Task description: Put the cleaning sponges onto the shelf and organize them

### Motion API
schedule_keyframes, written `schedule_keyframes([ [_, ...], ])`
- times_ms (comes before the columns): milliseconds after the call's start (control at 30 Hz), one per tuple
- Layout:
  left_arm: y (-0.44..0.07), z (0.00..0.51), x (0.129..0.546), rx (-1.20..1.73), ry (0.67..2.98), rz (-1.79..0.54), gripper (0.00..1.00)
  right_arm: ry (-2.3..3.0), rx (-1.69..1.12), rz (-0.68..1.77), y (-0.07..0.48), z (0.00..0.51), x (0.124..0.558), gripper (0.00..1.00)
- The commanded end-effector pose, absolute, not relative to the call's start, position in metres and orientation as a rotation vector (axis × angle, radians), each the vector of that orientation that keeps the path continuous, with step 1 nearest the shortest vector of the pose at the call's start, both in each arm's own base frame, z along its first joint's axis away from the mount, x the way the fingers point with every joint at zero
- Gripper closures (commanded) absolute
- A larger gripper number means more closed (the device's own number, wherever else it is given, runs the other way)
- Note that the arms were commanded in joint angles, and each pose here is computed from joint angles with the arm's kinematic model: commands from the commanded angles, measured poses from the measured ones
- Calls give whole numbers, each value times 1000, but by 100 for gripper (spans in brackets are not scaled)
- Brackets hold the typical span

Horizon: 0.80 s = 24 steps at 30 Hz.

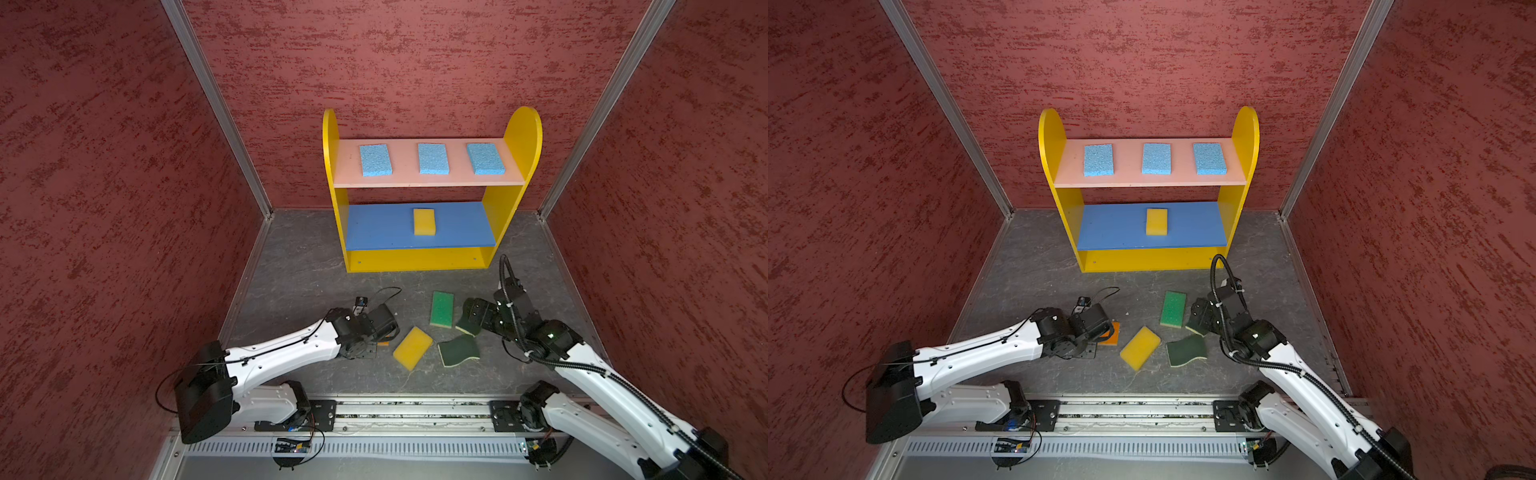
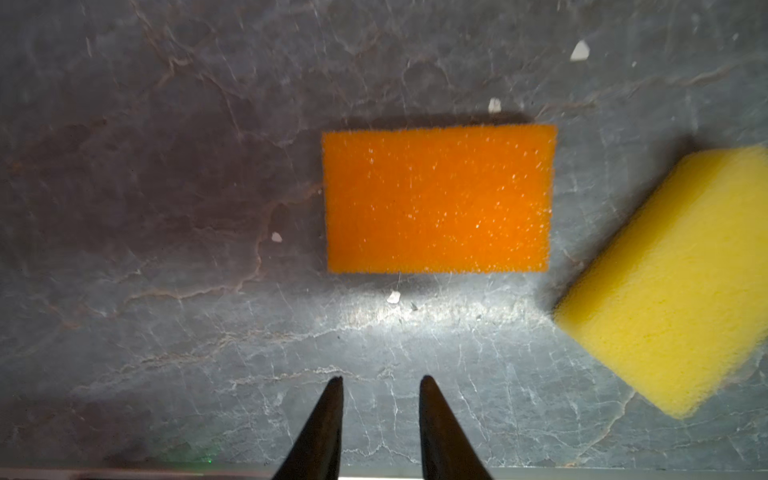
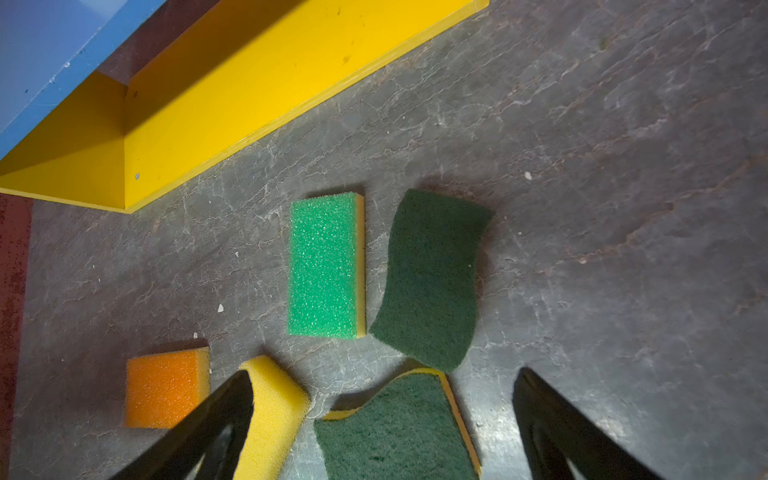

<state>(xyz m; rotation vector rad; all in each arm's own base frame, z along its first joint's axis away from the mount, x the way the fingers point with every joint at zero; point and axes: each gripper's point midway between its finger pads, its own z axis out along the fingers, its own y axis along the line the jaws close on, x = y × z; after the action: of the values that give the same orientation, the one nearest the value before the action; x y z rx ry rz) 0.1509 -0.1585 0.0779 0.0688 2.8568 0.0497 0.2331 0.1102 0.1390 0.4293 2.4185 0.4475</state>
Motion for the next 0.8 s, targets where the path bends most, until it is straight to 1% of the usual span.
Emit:
schedule_keyframes([
  [0,-173,69,142,-7,2897,-95,69,2388,459,457,109,142,238,1],
  [33,-177,66,141,-9,2900,-120,69,2387,461,459,109,142,238,1],
  [67,-180,64,141,-11,2898,-133,73,2387,464,462,109,142,238,1],
  [100,-182,62,141,-9,2896,-140,86,2388,469,461,109,141,237,1],
  [133,-185,60,141,-8,2894,-145,94,2385,471,464,109,141,237,1],
  [333,-207,47,146,55,2897,-203,95,2386,481,460,107,137,235,1],
  [600,-218,33,154,91,2912,-157,96,2371,507,463,101,136,229,1],
  [767,-227,24,160,96,2921,-179,96,2373,518,453,98,134,225,1],
])
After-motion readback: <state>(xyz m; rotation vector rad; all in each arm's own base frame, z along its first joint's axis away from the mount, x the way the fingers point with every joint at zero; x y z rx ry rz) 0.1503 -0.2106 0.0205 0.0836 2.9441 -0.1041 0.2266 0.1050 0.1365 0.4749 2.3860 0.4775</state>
